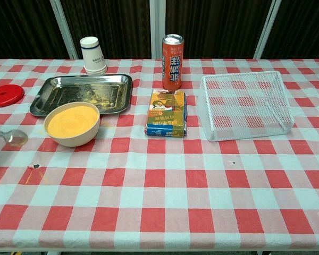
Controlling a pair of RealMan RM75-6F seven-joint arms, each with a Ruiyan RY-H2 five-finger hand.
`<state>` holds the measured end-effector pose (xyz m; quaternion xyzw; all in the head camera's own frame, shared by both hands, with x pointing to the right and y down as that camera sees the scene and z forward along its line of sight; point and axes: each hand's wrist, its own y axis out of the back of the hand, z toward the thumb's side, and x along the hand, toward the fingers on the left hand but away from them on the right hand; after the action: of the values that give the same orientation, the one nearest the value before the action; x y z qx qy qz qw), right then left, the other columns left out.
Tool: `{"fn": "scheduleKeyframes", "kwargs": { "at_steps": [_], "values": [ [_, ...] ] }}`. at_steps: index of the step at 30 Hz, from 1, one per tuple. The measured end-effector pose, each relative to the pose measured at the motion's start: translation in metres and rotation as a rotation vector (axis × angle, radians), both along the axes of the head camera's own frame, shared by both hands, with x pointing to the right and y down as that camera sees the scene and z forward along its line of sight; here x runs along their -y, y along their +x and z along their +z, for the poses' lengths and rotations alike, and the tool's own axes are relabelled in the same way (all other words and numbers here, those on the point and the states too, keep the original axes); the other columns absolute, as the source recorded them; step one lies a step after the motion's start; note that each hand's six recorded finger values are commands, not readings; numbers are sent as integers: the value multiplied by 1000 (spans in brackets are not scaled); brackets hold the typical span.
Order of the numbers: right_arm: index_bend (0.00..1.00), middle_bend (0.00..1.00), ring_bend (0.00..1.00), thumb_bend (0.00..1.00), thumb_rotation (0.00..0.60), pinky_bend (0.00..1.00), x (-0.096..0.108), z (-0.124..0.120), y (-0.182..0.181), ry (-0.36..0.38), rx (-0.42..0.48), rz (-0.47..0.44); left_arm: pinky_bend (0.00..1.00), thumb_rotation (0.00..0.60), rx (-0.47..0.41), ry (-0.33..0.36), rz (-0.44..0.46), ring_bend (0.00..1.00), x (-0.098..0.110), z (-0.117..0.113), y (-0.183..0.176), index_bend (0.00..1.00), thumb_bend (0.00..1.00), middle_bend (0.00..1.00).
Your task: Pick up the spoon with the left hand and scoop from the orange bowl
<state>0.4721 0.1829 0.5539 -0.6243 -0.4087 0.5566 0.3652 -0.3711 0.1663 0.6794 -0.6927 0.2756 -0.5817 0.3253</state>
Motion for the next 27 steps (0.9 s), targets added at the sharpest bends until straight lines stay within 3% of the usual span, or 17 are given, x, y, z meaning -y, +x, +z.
{"fn": "scheduleKeyframes", "kwargs": {
  "at_steps": [5, 12, 18, 27],
  "values": [
    [0, 19, 0, 204, 600, 0, 6, -11, -2, 42, -13, -9, 941, 600, 30, 13, 62, 886, 31, -4, 16, 648, 406, 876],
    [0, 19, 0, 205, 600, 0, 8, -15, -4, 48, -17, -15, 940, 600, 74, -43, 109, 886, 63, 9, 43, 647, 406, 876],
    [0, 19, 0, 204, 600, 0, 8, -15, -2, 45, -15, -10, 941, 600, 102, -85, 101, 887, 79, 24, 61, 645, 406, 875],
    [0, 19, 0, 205, 600, 0, 7, -10, -2, 33, -2, -9, 940, 600, 161, -113, 112, 886, 85, 38, 81, 626, 405, 870]
  ]
}}
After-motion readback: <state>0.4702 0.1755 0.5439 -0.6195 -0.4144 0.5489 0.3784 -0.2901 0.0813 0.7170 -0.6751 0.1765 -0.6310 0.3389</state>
